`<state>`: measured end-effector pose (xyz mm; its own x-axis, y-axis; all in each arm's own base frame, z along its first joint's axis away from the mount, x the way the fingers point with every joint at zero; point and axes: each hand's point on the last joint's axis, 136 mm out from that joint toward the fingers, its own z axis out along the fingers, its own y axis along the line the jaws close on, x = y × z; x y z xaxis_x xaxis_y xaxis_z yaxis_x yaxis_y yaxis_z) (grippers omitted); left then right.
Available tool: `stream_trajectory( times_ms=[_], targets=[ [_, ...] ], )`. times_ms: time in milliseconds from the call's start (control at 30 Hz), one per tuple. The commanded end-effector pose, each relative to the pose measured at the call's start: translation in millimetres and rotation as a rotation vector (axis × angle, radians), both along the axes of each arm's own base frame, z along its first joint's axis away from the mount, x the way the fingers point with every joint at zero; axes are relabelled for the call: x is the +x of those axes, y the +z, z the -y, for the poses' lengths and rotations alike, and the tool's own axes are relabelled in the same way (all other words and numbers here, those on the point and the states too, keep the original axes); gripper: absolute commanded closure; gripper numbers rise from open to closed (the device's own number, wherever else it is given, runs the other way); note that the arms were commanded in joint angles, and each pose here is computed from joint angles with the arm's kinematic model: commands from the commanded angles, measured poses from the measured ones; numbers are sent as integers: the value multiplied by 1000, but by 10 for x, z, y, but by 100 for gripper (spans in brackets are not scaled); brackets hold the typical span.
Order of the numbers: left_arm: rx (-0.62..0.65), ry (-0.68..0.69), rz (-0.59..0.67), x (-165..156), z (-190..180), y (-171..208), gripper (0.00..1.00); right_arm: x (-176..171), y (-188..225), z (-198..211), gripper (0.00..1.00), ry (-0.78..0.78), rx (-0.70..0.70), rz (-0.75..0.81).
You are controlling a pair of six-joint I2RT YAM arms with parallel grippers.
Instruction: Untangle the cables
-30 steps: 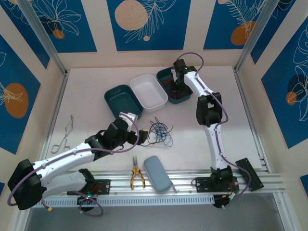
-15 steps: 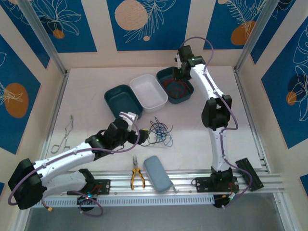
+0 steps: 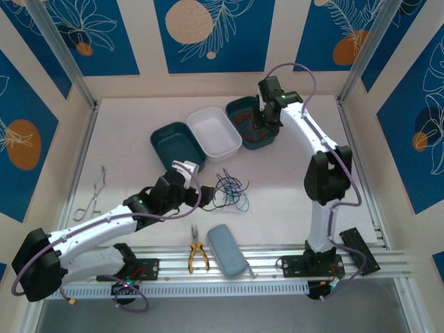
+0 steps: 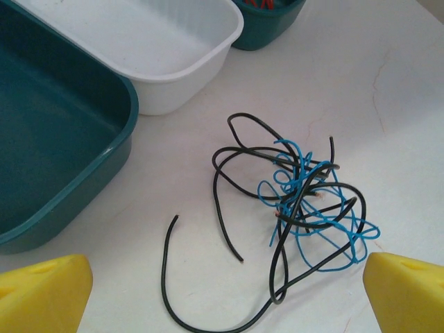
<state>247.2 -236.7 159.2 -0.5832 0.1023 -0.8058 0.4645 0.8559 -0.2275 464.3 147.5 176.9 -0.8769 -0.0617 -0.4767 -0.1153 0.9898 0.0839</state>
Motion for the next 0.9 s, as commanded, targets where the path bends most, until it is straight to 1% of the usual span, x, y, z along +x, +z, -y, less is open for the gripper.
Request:
stream_trajectory(
  times_ms=[0, 100, 200, 367, 433, 500, 533, 600, 733, 867],
  targets=[
    [-45, 39, 4, 146, 50, 222, 0, -281, 333, -56, 56, -50, 126, 65],
    [-43, 51, -36, 227, 106, 253, 2, -615, 334, -60, 56, -62, 204, 49],
    [-34, 50, -106, 319, 190, 230, 8, -915, 319, -57, 56, -70, 280, 29],
    [-33, 25, -213, 460, 400, 106, 12, -1291, 277, -59, 54, -71, 364, 13],
    [-35, 24, -243, 513, 474, 50, 17, -1393, 248, -81, 53, -63, 388, 5],
    [-35, 20, -268, 555, 548, -12, 23, -1477, 186, -94, 46, -59, 394, -2],
    [-34, 23, -281, 580, 575, -48, 25, -1519, 161, -111, 45, -54, 398, -4],
    [-31, 28, -298, 617, 620, -113, 26, -1579, 108, -156, 45, -39, 404, -2],
    [-22, 41, -323, 695, 680, -228, 36, -1653, 10, -266, 43, -9, 415, -4],
    [-22, 53, -333, 773, 729, -305, 44, -1666, -74, -356, 44, 4, 433, -18]
  ],
)
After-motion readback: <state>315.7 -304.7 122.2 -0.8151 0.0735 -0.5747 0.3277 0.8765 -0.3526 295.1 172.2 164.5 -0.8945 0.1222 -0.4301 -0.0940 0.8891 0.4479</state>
